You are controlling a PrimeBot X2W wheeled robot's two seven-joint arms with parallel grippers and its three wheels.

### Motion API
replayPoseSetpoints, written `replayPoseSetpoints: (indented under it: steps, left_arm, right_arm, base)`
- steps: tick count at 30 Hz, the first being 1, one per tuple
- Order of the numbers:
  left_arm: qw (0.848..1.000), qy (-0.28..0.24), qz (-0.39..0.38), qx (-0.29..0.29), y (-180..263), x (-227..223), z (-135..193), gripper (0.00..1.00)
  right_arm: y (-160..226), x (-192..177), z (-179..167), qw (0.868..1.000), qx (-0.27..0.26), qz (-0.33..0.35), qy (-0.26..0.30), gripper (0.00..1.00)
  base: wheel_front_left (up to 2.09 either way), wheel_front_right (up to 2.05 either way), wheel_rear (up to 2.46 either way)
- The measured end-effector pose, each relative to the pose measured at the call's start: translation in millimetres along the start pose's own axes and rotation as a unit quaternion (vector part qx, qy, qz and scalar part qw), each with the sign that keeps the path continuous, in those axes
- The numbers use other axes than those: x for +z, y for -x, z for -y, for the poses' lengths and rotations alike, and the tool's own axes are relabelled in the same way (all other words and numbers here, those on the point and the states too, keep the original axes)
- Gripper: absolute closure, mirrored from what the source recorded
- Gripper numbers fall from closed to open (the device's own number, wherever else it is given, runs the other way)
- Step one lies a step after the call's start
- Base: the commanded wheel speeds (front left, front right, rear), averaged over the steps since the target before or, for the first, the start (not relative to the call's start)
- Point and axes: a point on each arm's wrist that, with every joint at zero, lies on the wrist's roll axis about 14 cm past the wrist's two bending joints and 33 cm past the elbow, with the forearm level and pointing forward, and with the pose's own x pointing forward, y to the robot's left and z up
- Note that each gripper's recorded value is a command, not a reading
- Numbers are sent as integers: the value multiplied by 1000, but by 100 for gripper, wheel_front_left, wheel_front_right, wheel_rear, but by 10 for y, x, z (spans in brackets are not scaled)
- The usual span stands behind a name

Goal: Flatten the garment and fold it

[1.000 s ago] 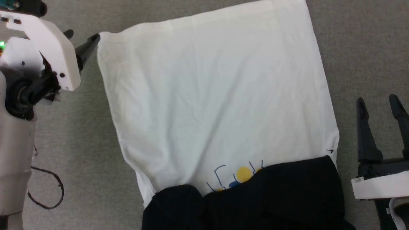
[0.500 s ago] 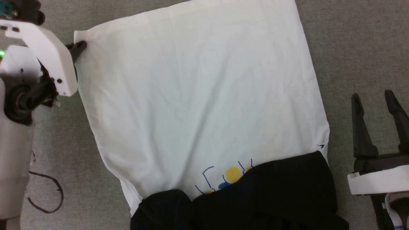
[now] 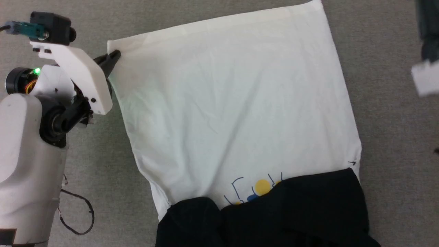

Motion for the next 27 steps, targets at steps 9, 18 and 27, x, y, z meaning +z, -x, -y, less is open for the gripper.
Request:
replayPoseSetpoints:
  steps: [9, 18, 27]
  left_arm:
    - [1000, 4, -5, -12, -97, -75, 62, 100]
    - [1000, 10, -21, -12, -231, -212, 55, 100]
    - [1000, 13, -28, -5, -343, -287, -35, 100]
  right_arm:
    - [-486, -1216, 112, 968, -13, -245, -61, 0]
    - [-406, -2145, -152, 919, 9, -387, -80, 0]
    - [-408, -2590, -413, 901, 32, -422, -91, 0]
  base:
    - [0, 0, 0]
    - [0, 0, 0]
    - [0, 0, 0]
